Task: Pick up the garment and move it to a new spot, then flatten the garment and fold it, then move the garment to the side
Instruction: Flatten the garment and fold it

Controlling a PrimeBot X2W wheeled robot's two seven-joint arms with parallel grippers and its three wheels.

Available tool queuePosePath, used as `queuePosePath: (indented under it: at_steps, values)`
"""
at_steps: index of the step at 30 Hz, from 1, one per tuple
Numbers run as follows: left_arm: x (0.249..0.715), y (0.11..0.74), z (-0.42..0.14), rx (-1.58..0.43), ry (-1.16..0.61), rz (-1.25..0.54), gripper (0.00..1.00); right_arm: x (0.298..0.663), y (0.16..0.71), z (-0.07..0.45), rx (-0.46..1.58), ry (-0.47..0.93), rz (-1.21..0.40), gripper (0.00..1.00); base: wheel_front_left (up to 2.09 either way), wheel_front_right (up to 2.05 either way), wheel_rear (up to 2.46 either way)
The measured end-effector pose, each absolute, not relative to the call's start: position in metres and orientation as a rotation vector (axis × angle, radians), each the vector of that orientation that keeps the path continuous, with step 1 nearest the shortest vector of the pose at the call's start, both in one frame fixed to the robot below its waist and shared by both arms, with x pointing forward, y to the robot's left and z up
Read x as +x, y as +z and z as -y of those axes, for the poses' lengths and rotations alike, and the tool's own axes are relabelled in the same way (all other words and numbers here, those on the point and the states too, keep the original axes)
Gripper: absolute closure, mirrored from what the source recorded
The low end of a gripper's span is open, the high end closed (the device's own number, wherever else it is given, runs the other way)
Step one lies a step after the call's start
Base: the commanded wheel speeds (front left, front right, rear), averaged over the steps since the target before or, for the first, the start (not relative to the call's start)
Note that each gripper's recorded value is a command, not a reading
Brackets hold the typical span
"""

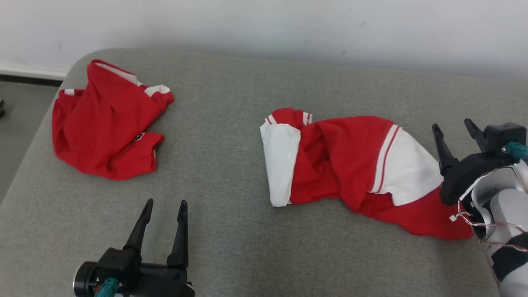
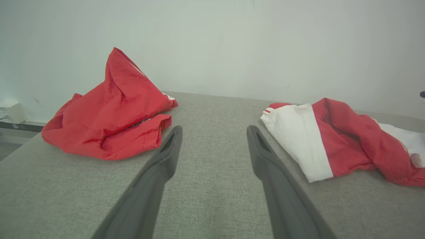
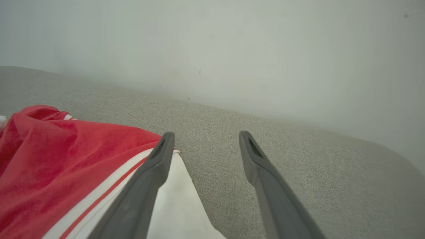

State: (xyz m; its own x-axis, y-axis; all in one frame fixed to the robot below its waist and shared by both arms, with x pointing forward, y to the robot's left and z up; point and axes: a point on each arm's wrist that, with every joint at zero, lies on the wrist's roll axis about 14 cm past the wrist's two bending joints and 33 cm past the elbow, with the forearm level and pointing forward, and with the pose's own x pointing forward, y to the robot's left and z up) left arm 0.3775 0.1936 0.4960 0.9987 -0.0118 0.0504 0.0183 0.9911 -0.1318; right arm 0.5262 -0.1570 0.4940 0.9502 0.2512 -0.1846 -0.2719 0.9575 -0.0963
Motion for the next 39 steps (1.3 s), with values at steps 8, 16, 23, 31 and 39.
queuePosePath:
  at_steps: [8, 16, 23, 31, 39]
  values:
    - [0.375, 0.487, -0.206, -0.138, 0.026, 0.020, 0.00, 0.543, 0.438, 0.139, -0.174, 0.318, -0.399, 0.00, 0.00, 0.00, 0.00]
    - [0.374, 0.480, -0.215, -0.141, 0.056, -0.001, 0.00, 0.537, 0.390, 0.139, -0.183, 0.310, -0.636, 1.00, 0.00, 0.00, 0.00]
    - [0.375, 0.481, -0.216, -0.146, 0.057, 0.003, 0.00, 0.543, 0.402, 0.145, -0.151, 0.290, -0.585, 1.00, 0.00, 0.00, 0.00]
    - [0.374, 0.490, -0.213, -0.150, 0.048, 0.033, 0.00, 0.567, 0.470, 0.177, -0.155, 0.225, -0.340, 1.00, 0.00, 0.00, 0.00]
    - [0.369, 0.505, -0.209, -0.155, 0.033, 0.078, 0.00, 0.581, 0.562, 0.199, -0.152, 0.172, -0.071, 1.00, 0.00, 0.00, 0.00]
